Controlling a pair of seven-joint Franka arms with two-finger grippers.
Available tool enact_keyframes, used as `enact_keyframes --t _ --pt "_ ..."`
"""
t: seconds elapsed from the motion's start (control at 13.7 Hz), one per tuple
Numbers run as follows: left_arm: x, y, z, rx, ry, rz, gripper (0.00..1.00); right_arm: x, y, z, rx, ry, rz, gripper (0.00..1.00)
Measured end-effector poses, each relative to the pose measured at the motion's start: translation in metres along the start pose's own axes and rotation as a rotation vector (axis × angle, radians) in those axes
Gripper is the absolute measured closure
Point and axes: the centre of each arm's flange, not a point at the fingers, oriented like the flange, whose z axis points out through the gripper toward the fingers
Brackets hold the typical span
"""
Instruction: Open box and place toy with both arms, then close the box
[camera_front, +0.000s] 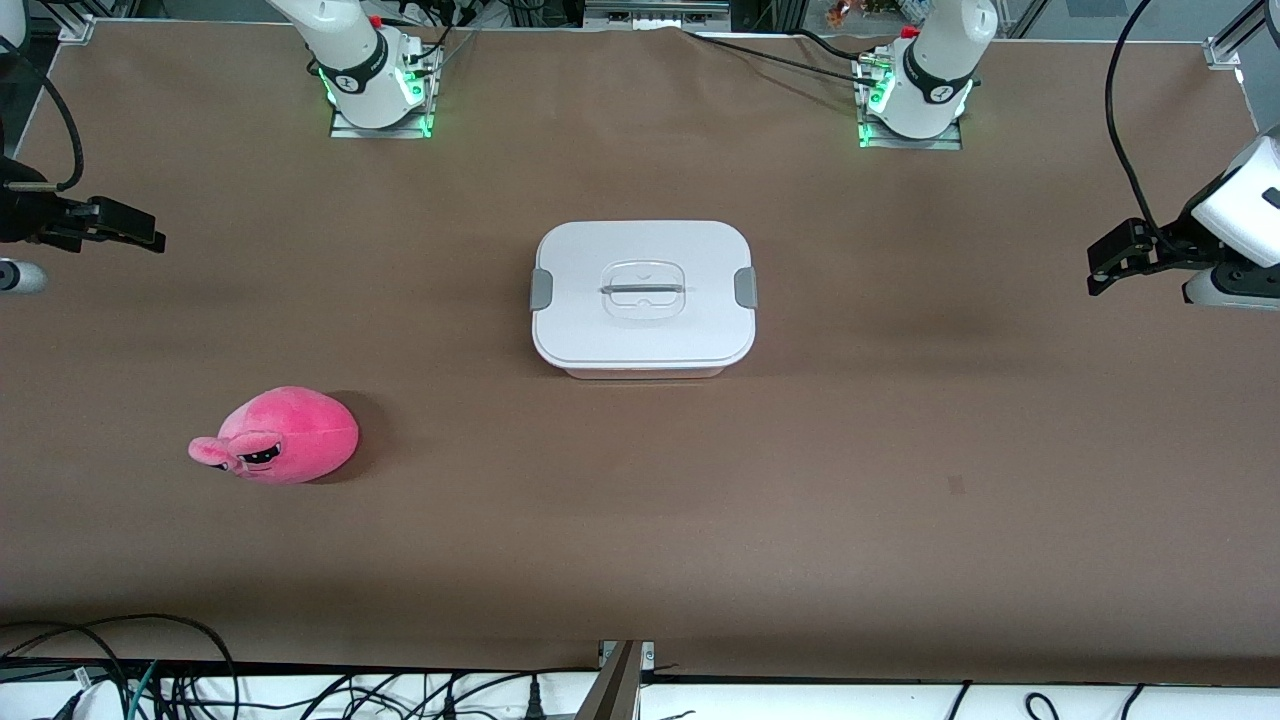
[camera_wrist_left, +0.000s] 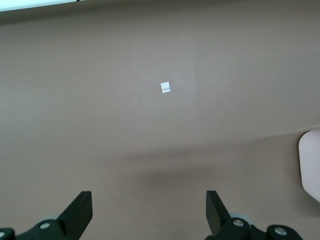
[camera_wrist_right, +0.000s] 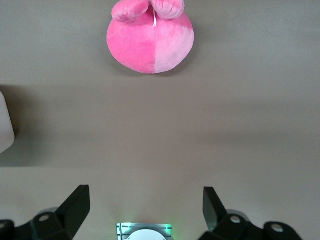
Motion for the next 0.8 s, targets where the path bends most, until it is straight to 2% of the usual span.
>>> enact_keyframes --t 0.8 --pt "0.0000 -0.0002 0.0000 0.000 0.000 0.000 0.00 0.0010 -0.0009 -0.0010 -0.001 0.009 -0.002 0.00"
